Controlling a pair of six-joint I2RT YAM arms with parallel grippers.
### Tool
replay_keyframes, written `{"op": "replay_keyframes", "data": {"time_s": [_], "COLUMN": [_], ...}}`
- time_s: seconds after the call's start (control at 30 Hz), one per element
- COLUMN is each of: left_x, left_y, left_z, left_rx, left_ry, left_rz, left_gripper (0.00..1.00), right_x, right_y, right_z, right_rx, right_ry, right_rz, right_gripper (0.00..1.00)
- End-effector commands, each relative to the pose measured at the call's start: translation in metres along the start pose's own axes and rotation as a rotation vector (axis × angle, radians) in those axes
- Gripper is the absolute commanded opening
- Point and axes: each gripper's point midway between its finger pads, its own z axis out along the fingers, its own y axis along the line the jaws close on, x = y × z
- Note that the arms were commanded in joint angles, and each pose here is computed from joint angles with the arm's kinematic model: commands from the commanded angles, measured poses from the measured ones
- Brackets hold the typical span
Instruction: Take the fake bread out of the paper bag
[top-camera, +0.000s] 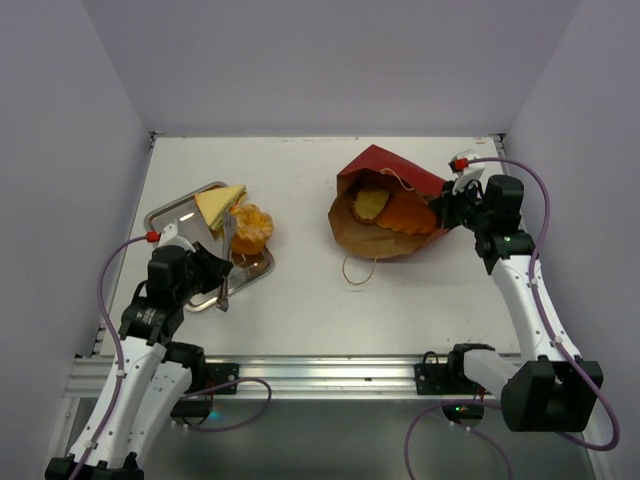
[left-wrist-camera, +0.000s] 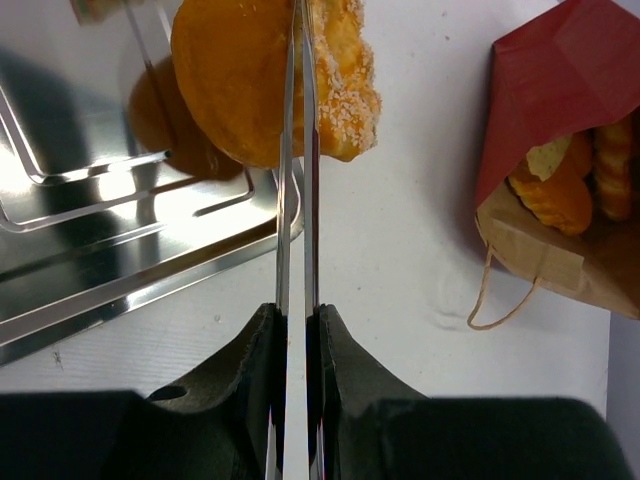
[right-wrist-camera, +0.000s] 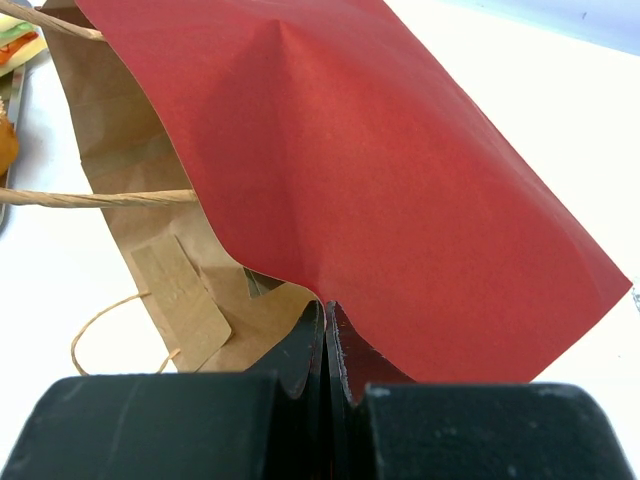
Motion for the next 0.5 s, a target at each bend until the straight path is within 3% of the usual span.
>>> {"op": "replay_keyframes", "data": {"time_s": [0.0, 0.47], "left_x": [-0.009, -0.010], "left_y": [-0.003, 0.023], "left_z": [0.000, 0.001], "left_rx": [0.016, -0.123], "left_ry": [-0.043, -0.057], "left_rz": [0.004, -0.010], "left_gripper": [0.00, 0.04], "right_x": [-0.017, -0.017], "right_y": [0.001, 0.001], "right_z": [-0.004, -0.003], "right_rx": [-0.001, -0.004], "right_ry": [-0.068, -0.068], "right_rz": [-0.015, -0.015], "right_gripper": [0.00, 0.00]}}
